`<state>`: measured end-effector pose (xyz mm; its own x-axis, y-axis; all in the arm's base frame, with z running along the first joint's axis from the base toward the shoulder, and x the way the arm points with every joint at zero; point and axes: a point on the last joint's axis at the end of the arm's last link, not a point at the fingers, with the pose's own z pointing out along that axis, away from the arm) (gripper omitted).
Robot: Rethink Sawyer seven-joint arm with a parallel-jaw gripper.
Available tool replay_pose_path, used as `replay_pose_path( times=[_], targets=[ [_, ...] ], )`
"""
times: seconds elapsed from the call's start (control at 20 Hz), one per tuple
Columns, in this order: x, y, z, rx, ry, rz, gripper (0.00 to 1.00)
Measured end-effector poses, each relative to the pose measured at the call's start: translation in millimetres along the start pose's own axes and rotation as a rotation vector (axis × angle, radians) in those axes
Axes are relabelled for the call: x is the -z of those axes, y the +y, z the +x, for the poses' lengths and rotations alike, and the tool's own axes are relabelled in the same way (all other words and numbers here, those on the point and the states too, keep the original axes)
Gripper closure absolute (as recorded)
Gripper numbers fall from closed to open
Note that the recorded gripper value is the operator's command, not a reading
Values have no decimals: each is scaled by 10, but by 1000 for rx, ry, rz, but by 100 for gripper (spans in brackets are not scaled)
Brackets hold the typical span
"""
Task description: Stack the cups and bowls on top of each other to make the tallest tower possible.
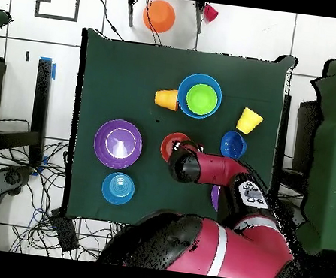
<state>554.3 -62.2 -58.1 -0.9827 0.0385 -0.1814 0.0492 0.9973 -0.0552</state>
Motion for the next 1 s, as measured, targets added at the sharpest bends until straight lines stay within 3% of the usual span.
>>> replay_pose_path(
  times=[1.0],
  targets=[
    [38, -27, -40, 5, -9, 12, 100]
  ],
)
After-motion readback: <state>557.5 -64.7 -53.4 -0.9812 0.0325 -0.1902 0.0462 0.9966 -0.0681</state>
